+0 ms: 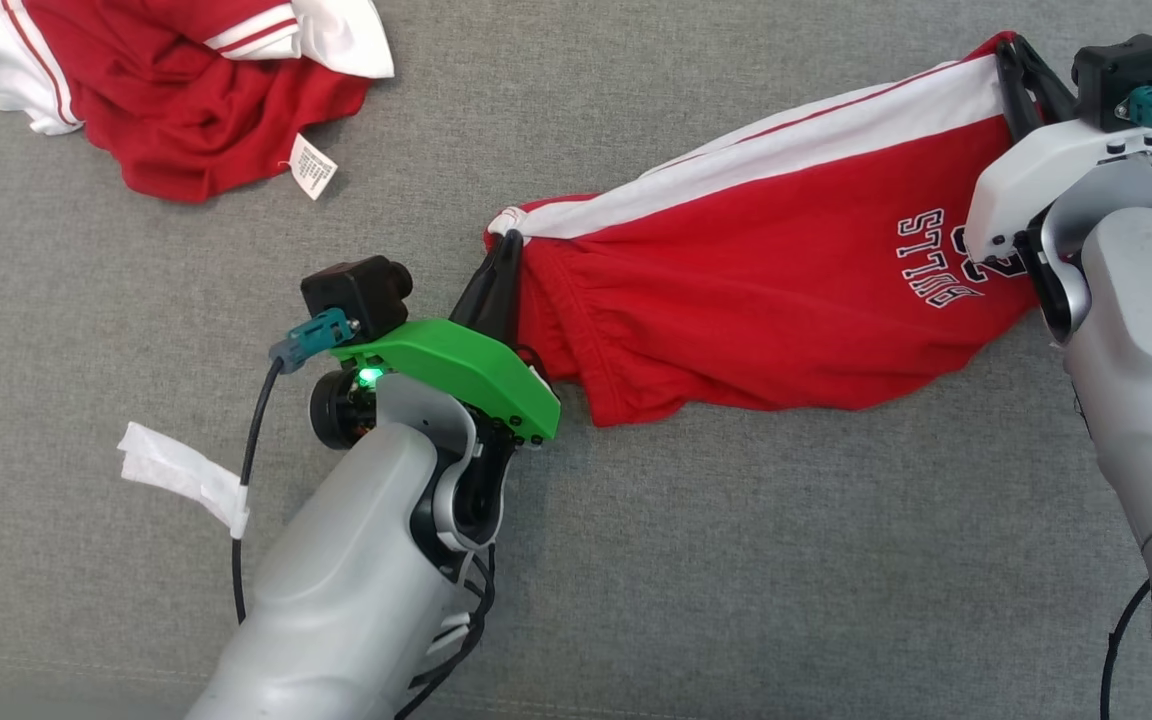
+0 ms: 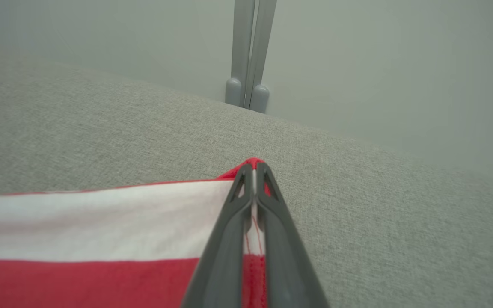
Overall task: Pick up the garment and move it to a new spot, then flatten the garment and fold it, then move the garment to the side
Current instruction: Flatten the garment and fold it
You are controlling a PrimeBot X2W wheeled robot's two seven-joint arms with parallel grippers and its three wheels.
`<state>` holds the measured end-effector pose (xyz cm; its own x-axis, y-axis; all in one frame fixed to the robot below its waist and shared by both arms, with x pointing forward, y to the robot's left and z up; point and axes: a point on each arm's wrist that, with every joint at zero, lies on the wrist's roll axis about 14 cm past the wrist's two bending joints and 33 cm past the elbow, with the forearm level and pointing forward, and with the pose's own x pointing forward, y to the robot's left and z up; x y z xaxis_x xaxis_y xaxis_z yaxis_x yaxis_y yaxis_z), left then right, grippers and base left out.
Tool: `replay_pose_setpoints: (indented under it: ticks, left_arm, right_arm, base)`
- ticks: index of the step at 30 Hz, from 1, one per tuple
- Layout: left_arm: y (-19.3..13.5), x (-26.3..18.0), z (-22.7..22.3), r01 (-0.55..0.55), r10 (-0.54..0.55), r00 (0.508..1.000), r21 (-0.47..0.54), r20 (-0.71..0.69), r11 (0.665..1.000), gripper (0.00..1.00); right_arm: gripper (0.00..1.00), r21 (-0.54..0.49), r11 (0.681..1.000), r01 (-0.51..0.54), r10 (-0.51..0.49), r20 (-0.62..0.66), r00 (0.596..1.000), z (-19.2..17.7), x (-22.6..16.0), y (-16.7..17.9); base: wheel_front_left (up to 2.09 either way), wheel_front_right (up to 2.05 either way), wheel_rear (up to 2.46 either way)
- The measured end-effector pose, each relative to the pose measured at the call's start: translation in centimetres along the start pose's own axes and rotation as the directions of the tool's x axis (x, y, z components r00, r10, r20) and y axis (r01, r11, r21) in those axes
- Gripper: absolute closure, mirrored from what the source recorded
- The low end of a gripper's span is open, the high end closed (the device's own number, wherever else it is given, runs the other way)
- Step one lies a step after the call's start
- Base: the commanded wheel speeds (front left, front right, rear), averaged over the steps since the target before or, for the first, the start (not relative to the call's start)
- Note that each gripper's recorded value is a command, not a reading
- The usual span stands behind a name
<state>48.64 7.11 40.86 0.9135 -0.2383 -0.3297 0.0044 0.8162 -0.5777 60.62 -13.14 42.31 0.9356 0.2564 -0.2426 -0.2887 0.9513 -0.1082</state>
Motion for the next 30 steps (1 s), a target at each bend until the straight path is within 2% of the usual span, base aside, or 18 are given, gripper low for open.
replay_pose_setpoints:
  ticks: [1, 2, 3, 4, 10, 13, 17, 24, 30]
  left_arm:
    - [-0.1, -0.1, 0.0, 0.001, -0.001, 1.000, 0.001, 0.004, 1.000, 0.56]
    - [-0.2, -0.1, 0.0, 0.002, -0.002, 1.000, 0.001, 0.007, 1.000, 0.00]
    - [-0.4, -0.2, 0.0, 0.008, -0.008, 1.000, 0.004, 0.008, 1.000, 0.00]
    - [-0.7, -0.3, 0.1, 0.020, -0.020, 1.000, 0.001, 0.012, 1.000, 0.00]
    - [-1.6, -1.2, 1.5, 0.048, -0.051, 0.996, 0.042, 0.069, 0.998, 0.00]
    - [-0.3, -2.4, 2.2, 0.019, -0.029, 0.995, 0.115, 0.093, 0.993, 0.00]
    - [0.4, -4.2, 3.0, -0.003, -0.016, 0.992, 0.155, 0.125, 0.988, 0.00]
    - [1.7, -7.8, 4.0, -0.060, 0.030, 0.983, 0.158, 0.182, 0.986, 0.00]
    - [2.8, -10.2, 5.2, -0.113, 0.074, 0.969, 0.153, 0.236, 0.982, 0.00]
  right_arm:
    - [1.00, -0.009, 1.000, -0.003, 0.003, -0.005, 1.000, 0.0, 0.1, 0.0]
    - [0.72, -0.016, 1.000, -0.007, 0.006, -0.010, 1.000, -0.1, 0.1, 0.0]
    - [0.29, -0.023, 1.000, -0.012, 0.011, -0.015, 1.000, -0.1, 0.1, 0.2]
    - [0.00, -0.032, 0.999, -0.020, 0.019, -0.020, 1.000, -0.2, 0.1, 0.4]
    - [0.00, -0.033, 0.999, -0.031, 0.029, -0.039, 0.999, 0.0, -0.2, 0.7]
    - [0.00, -0.045, 0.998, -0.037, 0.035, -0.034, 0.999, 0.8, -0.4, 0.8]
    - [0.00, -0.056, 0.998, -0.027, 0.024, -0.041, 0.999, 1.6, -1.2, 0.1]
    - [0.00, -0.079, 0.997, -0.004, -0.009, -0.166, 0.986, 0.8, -3.8, -1.9]
    - [0.00, -0.035, 0.999, 0.002, -0.012, -0.289, 0.957, -1.1, -6.1, -2.8]
  base:
    - [0.00, 0.00, 0.00]
    - [0.00, 0.00, 0.00]
    - [0.00, 0.00, 0.00]
    - [0.00, 0.00, 0.00]
    - [0.00, 0.00, 0.00]
    - [0.00, 0.00, 0.00]
    - [0.00, 0.00, 0.00]
    - [0.00, 0.00, 0.00]
    - [0.00, 0.00, 0.00]
